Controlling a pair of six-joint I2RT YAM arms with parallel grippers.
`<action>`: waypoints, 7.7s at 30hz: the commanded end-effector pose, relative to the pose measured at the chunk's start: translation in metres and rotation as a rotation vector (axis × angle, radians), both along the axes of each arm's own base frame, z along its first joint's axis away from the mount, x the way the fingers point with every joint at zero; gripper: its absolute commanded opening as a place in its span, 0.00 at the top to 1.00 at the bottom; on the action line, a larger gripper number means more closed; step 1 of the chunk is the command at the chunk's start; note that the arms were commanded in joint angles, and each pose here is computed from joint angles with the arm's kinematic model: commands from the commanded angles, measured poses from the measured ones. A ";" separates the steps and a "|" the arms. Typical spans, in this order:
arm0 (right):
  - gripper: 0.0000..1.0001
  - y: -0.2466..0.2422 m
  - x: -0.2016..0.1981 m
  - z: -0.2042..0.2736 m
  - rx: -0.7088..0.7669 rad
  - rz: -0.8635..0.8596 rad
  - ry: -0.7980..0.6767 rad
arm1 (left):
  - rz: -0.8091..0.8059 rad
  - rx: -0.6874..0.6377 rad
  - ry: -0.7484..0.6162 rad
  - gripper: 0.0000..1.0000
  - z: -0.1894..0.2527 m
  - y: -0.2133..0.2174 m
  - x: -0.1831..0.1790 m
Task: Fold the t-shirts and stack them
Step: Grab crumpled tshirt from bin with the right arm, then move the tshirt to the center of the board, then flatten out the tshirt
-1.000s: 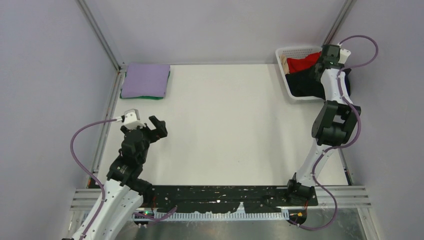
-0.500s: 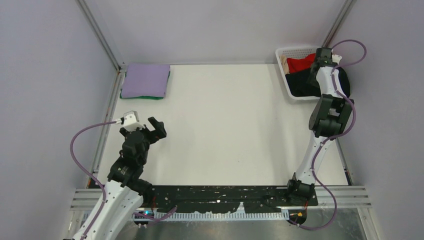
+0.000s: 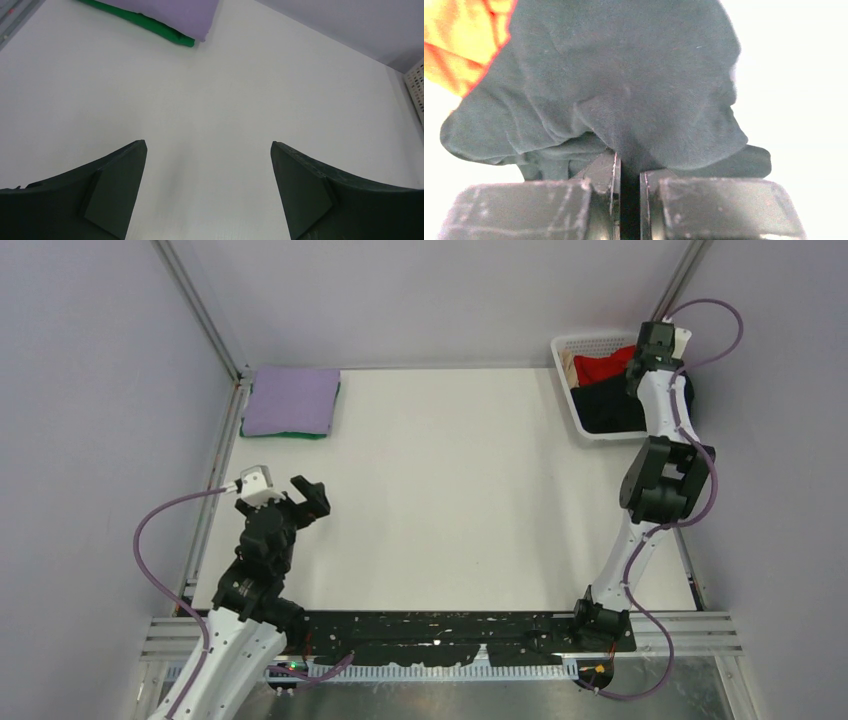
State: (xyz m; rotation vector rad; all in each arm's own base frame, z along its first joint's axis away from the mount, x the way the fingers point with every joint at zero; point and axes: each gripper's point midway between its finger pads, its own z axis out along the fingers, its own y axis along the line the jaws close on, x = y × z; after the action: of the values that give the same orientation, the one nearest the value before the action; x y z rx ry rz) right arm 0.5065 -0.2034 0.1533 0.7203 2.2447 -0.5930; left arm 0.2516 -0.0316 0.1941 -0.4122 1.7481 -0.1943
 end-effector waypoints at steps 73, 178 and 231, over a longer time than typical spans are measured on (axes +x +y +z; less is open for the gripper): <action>0.05 0.308 -0.192 0.033 0.406 0.452 -0.491 | -0.819 -0.125 0.582 0.41 -0.119 -0.255 -0.047; 0.95 0.304 -0.365 0.432 0.193 1.225 -1.448 | -0.310 -0.121 -0.611 1.00 0.345 0.012 -0.126; 0.05 0.313 -0.131 -0.005 0.261 0.570 -0.248 | -0.117 -0.196 0.701 0.00 -0.074 -0.046 0.047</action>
State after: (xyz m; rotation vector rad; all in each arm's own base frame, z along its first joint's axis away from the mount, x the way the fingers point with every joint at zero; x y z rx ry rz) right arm 0.4114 0.0929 0.1737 0.1497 2.1292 -0.1553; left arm 0.3188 -0.0560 0.1297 -0.5926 2.4606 -0.1597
